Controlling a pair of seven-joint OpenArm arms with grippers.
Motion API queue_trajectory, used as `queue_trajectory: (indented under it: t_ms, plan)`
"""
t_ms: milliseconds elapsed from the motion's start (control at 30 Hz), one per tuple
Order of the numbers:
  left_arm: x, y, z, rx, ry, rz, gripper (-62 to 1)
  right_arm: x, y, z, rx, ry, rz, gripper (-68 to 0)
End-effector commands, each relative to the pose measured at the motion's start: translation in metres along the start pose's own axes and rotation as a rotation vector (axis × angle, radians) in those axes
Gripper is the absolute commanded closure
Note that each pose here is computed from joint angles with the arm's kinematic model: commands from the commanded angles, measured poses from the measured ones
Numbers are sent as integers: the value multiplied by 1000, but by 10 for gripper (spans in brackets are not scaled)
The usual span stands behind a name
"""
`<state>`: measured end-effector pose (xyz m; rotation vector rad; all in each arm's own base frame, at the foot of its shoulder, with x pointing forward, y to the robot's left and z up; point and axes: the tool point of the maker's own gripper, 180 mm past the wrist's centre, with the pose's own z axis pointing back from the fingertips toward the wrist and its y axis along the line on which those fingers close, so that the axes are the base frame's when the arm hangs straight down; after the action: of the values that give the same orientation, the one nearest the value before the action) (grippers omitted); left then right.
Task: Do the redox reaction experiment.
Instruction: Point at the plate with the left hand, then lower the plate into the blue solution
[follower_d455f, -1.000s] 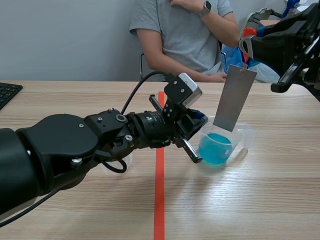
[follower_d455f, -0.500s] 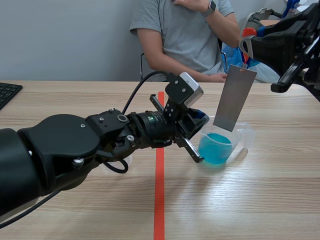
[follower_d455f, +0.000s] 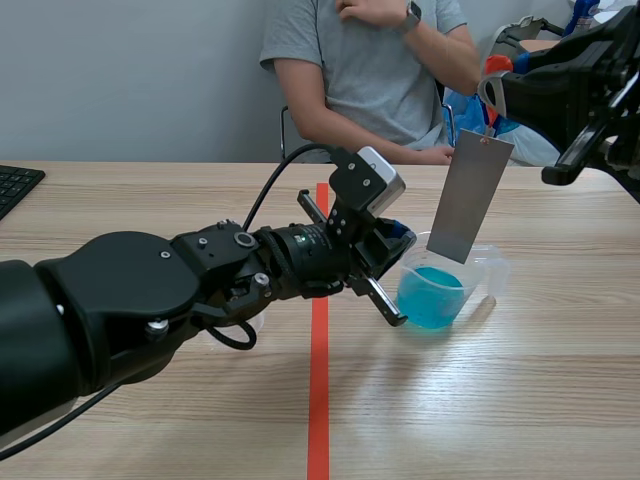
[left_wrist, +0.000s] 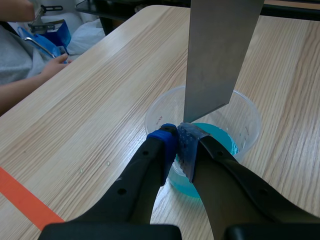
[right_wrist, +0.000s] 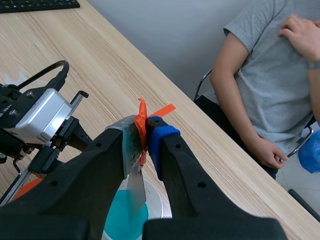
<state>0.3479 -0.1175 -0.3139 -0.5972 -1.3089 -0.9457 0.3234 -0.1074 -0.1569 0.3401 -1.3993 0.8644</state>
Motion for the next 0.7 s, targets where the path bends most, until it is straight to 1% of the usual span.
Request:
queue_trajectory:
  t_ms: [0, 100, 200, 333, 500, 600, 667]
  plan:
    - [17, -2, -6, -8, -47, -2, -36, 11, -8, 0, -15, -30, 15, -15]
    - [16, -1, -5, -6, -46, -3, -36, 11, -8, 0, -15, -30, 15, -15]
    - [13, 5, 0, 3, -43, -3, -36, 11, -8, 0, -15, -31, 15, -15]
    - [2, 15, 18, 27, 3, -11, -36, 11, -8, 0, -15, -30, 15, -15]
    - [12, 35, 63, 108, -41, -13, -36, 11, -8, 0, -15, -30, 14, -15]
    - [18, 41, 99, 155, -59, -17, -36, 10, -7, 0, -14, -27, 14, -15]
    - [18, 43, 124, 185, -50, -24, -36, 8, -8, 0, -16, -21, 17, -15]
